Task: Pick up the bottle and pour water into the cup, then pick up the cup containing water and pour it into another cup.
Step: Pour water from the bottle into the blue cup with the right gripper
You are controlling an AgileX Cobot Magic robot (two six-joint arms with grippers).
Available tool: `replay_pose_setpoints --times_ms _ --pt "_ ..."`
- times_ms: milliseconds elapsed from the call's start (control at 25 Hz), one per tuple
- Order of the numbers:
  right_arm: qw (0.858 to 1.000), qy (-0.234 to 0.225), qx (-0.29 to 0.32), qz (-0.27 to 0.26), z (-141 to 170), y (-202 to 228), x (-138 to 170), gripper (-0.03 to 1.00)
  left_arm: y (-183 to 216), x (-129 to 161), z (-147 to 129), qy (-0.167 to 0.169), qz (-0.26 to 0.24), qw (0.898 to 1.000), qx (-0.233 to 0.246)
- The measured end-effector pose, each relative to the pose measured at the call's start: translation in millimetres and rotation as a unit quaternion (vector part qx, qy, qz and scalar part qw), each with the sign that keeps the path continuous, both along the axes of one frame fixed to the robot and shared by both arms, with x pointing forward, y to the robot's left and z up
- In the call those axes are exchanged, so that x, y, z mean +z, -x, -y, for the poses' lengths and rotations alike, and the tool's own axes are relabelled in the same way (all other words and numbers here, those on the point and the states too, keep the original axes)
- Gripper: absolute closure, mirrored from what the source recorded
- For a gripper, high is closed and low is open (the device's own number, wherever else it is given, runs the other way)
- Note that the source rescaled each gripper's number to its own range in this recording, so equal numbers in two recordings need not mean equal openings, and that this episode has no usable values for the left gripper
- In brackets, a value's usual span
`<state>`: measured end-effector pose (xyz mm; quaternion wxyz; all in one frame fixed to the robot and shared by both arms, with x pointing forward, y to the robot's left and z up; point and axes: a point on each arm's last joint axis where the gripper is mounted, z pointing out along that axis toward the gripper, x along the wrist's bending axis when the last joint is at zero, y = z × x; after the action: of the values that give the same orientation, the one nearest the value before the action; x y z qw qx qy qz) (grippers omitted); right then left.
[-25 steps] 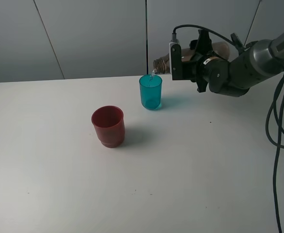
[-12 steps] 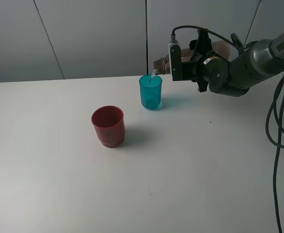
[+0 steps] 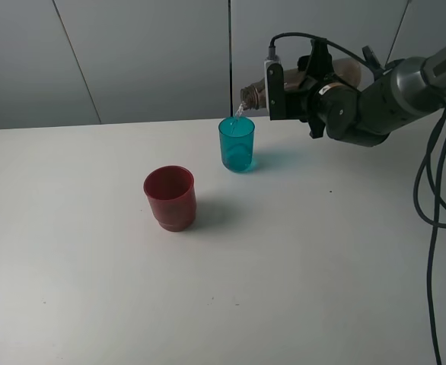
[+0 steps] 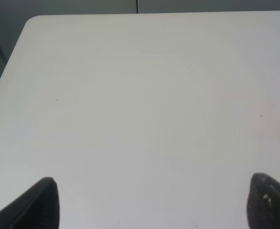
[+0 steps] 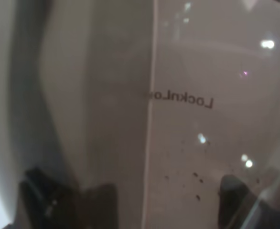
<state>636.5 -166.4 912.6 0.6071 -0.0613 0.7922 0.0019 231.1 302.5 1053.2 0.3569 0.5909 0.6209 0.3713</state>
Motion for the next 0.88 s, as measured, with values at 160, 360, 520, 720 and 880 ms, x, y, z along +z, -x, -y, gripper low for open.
replay_pose_setpoints --times_ms 160,360,520,720,880 --pt "1.0 0.016 0.004 0.001 0.1 0.0 0.0 0.95 0.0 0.0 0.0 0.0 0.0 1.0 0.0" --pt "1.0 0.027 0.007 0.002 0.1 -0.1 0.1 0.95 0.0 0.0 0.0 0.0 0.0 1.0 0.0" --pt "0.999 0.04 0.01 0.003 0.1 -0.1 0.1 0.95 0.0 0.0 0.0 0.0 0.0 1.0 0.0" --pt "0.999 0.047 0.012 0.004 0.1 -0.1 0.1 0.95 0.0 0.0 0.0 0.0 0.0 1.0 0.0" --pt "0.998 0.058 0.015 0.005 0.1 -0.1 0.1 0.95 0.0 0.0 0.0 0.0 0.0 1.0 0.0"
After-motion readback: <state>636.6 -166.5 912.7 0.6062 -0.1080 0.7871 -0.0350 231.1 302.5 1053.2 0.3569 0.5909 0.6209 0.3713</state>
